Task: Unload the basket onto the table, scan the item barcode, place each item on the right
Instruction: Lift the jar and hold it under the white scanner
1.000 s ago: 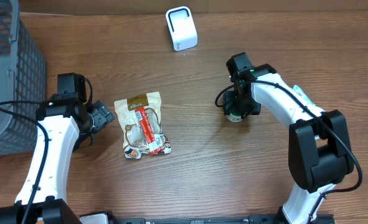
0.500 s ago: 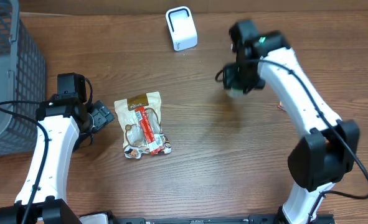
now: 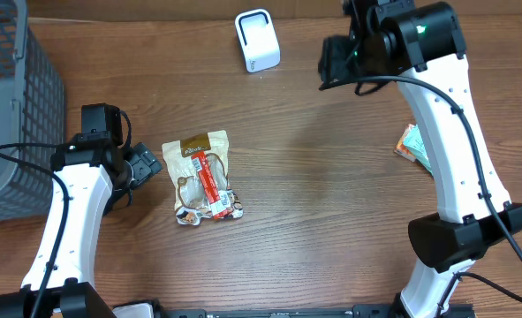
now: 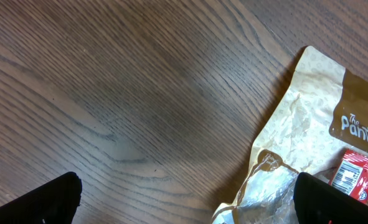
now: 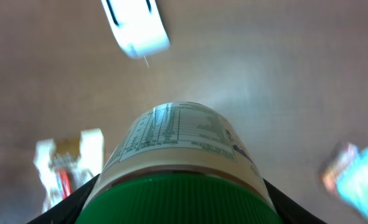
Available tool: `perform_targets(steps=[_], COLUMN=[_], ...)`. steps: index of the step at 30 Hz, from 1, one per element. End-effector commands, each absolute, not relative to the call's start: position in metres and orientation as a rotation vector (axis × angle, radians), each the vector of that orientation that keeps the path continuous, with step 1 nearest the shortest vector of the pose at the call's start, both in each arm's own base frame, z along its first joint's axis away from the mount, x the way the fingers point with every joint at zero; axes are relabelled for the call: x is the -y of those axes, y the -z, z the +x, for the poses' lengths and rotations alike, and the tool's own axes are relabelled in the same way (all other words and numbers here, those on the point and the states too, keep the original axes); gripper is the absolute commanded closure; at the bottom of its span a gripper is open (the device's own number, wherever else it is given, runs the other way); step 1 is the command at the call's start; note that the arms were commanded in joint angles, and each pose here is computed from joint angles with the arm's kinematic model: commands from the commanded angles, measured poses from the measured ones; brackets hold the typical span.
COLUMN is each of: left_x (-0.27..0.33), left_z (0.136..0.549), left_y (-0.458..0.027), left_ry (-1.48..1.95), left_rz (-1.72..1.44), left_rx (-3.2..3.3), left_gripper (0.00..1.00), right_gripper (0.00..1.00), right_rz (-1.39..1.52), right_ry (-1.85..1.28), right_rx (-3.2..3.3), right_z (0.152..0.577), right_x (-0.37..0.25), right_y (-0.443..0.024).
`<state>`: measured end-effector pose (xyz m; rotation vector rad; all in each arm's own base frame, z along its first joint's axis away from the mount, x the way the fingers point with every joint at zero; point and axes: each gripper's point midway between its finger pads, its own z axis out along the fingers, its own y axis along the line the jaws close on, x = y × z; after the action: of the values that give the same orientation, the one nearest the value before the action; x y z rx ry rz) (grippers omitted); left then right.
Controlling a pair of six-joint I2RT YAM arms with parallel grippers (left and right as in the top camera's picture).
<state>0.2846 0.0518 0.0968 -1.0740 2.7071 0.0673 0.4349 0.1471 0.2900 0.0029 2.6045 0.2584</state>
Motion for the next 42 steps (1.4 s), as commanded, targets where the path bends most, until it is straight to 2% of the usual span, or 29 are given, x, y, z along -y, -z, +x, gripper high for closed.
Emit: perform_targets(steps=[1,11,18,28,33,42], left_x=[-0.054,-0.054,-0.054,-0.054,-0.054,-0.054], left_z=[0.284,0.284,0.284,0.284,0.284,0.284], left_y=[-0.097,-0.097,-0.097,-0.097,-0.097,-0.097], left_ry=[-0.087,-0.087,-0.087,-0.087,-0.087,-0.087], left_rz=[-1.059,-1.060,-1.059,-1.059,-1.059,-1.059], left_rx=[-2.708,-2.708,-2.708,-2.708,-2.708,-2.708], left_gripper=[0.00,0.00,0.00,0.00,0.00,0.00], right_gripper=[0.70,0.79,0.81,0.82,0.84,0.87], right_rz=[-0.014,-0.058,-0.087,-0.111,-0.113,-0.119], right_ry=[-0.298,-0.452,-0.488,-0.528,-0.545,-0.588], right_rx=[-2.517,-2.255,-2.160,-2.052,-1.976,-1.787], right_z=[0.452,0.538,0.592,0.639,0.650,0.659], right_x=[-0.157,-0.201,-0.235,-0.269,-0.274,-0.284], right_y=[-0.299,-0.275,-0.224,-0.151,-0.151,-0.195])
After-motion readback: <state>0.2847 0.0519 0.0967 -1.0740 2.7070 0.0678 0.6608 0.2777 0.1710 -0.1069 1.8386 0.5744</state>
